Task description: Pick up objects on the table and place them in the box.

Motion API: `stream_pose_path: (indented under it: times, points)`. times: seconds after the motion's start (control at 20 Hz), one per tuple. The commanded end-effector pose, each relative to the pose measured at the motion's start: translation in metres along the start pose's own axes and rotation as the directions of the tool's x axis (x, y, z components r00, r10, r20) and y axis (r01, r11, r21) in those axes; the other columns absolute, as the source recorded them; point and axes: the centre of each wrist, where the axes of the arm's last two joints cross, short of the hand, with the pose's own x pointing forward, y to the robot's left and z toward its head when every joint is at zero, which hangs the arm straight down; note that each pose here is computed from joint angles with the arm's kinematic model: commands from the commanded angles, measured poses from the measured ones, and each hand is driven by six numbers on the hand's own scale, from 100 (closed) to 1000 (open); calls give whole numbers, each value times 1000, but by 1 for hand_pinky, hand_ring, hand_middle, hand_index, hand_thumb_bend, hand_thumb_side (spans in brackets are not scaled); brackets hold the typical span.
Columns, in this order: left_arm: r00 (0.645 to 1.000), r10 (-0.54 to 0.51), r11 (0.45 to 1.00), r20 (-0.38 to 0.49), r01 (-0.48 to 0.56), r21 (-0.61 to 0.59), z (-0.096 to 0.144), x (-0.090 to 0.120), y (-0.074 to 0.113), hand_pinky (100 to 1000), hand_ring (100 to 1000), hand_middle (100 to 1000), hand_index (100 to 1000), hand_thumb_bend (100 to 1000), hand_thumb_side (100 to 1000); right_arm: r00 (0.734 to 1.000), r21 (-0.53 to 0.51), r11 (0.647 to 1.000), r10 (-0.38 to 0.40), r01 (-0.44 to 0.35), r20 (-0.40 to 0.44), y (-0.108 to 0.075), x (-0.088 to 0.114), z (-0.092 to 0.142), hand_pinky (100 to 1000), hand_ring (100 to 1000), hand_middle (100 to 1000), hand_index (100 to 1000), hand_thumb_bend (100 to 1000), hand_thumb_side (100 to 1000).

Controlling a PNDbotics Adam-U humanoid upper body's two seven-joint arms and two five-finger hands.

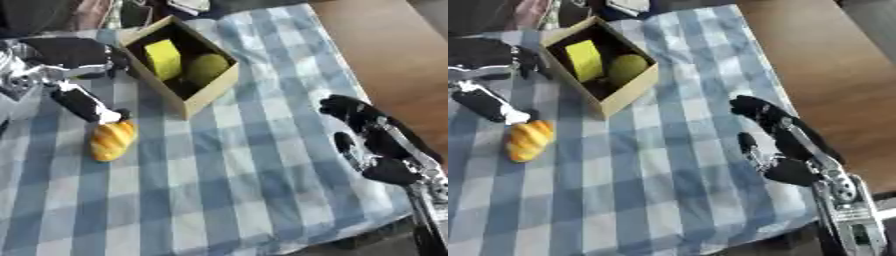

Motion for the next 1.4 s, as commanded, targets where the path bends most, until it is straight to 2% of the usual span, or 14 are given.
stream_pose_path:
  times: [0.05, 0.55, 0.8, 1.05, 1.15, 1.4]
  points:
    - [998, -35, 999, -47, 34, -33, 13, -7, 4, 727, 691, 786, 873, 358, 434, 1000, -5, 1000, 21, -21, 9, -5, 4, -1, 1000, 911, 887, 945, 100, 369]
    - [995, -50, 993, -86, 40, -115, -3, -11, -28, 730, 705, 828, 900, 411, 398, 1000, -6, 1000, 22, -22, 5, -5, 3, 0, 1000, 911, 886, 936, 100, 367]
    - [995, -51, 989, -89, 38, -141, -9, -13, -39, 726, 700, 818, 894, 417, 390, 1000, -5, 1000, 22, -22, 4, -5, 3, 0, 1000, 911, 885, 934, 100, 367]
    - [995, -40, 995, -90, 32, -90, -15, -13, -46, 670, 624, 724, 826, 356, 253, 1000, -5, 1000, 23, -23, 1, -5, 3, 0, 1000, 911, 884, 931, 100, 367]
    - [995, -36, 998, -93, 31, -49, -16, -12, -47, 643, 590, 639, 764, 319, 187, 1000, -5, 1000, 23, -23, 0, -5, 3, 1, 1000, 911, 884, 929, 100, 369]
    - [995, -26, 999, -93, 29, 31, -18, -12, -48, 597, 528, 521, 662, 282, 114, 1000, -5, 1000, 24, -24, -3, -5, 3, 1, 1000, 910, 882, 925, 100, 370]
